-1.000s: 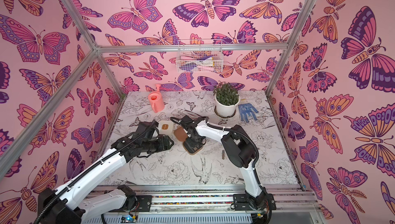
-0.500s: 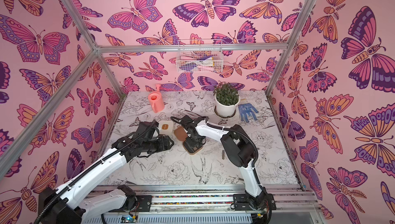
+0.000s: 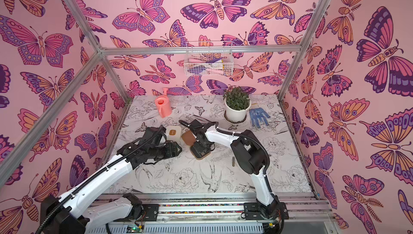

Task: Organize nail clipper sets
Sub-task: Place the nail clipper in the storage box, then adjust the nail clipper in the storage box.

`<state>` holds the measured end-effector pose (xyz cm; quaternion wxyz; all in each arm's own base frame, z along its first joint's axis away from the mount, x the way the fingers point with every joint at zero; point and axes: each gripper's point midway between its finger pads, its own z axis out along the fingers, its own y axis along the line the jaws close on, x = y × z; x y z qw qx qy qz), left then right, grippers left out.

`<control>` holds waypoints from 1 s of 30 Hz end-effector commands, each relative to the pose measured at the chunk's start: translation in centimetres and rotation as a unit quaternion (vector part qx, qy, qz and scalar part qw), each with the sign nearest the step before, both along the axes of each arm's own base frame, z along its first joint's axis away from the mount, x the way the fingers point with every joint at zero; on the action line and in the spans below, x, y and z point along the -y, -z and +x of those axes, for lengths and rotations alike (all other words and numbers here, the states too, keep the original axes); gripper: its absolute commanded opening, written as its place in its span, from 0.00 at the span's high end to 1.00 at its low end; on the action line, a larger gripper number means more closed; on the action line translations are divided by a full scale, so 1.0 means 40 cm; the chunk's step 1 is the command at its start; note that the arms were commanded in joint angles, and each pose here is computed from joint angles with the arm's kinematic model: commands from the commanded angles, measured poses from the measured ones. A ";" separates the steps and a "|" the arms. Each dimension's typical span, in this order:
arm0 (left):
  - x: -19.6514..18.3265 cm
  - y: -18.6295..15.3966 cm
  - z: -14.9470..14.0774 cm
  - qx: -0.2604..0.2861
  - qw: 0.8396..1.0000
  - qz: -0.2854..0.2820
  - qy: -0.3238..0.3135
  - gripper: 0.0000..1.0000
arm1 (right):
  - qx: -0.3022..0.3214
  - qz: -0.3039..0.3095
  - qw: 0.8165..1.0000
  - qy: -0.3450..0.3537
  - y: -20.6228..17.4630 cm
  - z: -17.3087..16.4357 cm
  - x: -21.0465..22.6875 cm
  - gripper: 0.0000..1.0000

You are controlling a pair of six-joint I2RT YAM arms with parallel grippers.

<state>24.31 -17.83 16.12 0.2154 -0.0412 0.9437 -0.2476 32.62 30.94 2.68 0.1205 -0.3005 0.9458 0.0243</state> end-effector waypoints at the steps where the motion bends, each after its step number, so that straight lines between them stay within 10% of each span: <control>1: 0.003 0.006 0.000 -0.001 1.000 0.000 0.005 0.22 | 0.013 0.011 1.000 0.009 -0.035 0.015 -0.001 0.75; 20: 0.005 0.009 0.001 -0.002 1.000 -0.001 0.006 0.22 | 0.037 0.049 0.998 0.013 -0.145 0.021 -0.019 0.68; 30: 0.003 0.010 -0.002 0.000 1.000 -0.001 0.005 0.22 | 0.001 0.028 1.000 0.011 -0.102 -0.038 0.027 0.97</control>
